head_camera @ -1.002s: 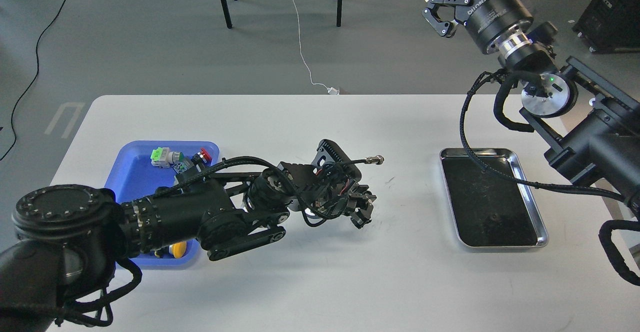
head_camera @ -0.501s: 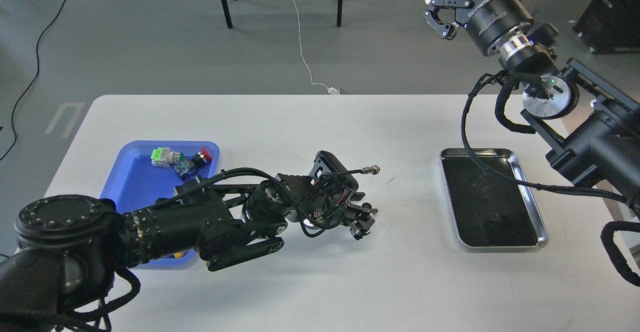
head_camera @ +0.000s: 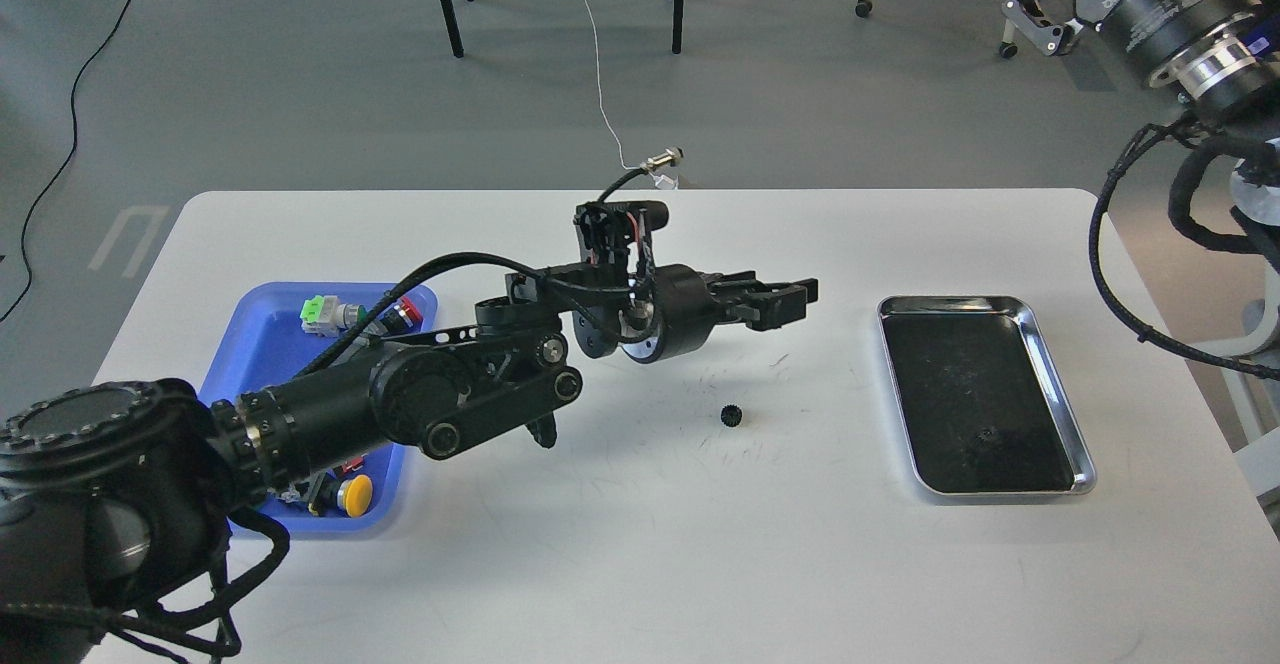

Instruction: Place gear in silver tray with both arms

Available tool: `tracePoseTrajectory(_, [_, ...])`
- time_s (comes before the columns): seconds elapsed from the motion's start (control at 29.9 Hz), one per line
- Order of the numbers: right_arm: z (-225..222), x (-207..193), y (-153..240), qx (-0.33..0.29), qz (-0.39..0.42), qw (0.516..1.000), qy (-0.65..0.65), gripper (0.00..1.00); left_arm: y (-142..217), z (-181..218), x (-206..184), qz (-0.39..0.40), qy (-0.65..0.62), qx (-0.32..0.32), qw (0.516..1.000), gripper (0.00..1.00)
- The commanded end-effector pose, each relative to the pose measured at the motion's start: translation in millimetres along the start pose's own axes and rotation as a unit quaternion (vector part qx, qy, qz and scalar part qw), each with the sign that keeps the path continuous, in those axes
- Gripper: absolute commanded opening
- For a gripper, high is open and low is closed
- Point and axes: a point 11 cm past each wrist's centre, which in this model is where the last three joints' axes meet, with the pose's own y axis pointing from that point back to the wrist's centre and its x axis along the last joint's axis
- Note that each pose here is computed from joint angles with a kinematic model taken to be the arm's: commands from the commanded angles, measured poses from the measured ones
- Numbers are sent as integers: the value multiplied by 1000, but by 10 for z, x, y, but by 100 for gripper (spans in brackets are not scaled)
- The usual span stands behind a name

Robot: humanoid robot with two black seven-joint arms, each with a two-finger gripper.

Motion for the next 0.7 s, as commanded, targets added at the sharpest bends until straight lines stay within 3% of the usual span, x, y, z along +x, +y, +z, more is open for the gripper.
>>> tracePoseTrajectory(0.0, [54, -33, 20, -33, -21, 997, 70, 99, 263, -41, 610, 93, 150, -51, 983, 82])
tracePoseTrajectory(0.1, [101, -180, -26, -50, -54, 990, 117, 99, 481, -123, 1013, 153, 287, -87, 942, 91])
tracePoseTrajectory(0.23, [159, -406, -106, -73, -102, 979, 162, 99, 870, -390, 1414, 206, 408, -115, 882, 94])
tracePoseTrajectory(0.37, [229, -682, -287, -132, -169, 944, 249, 99, 1331, -491, 1850, 265, 493, -184, 808, 96])
tracePoseTrajectory(0.5, [360, -1051, -488, -188, -245, 890, 336, 99, 1671, -765, 1944, 308, 540, -212, 754, 97])
tracePoseTrajectory(0.67, [652, -1520, -628, -229, -331, 817, 413, 99, 1889, -1084, 1807, 340, 565, -207, 723, 97])
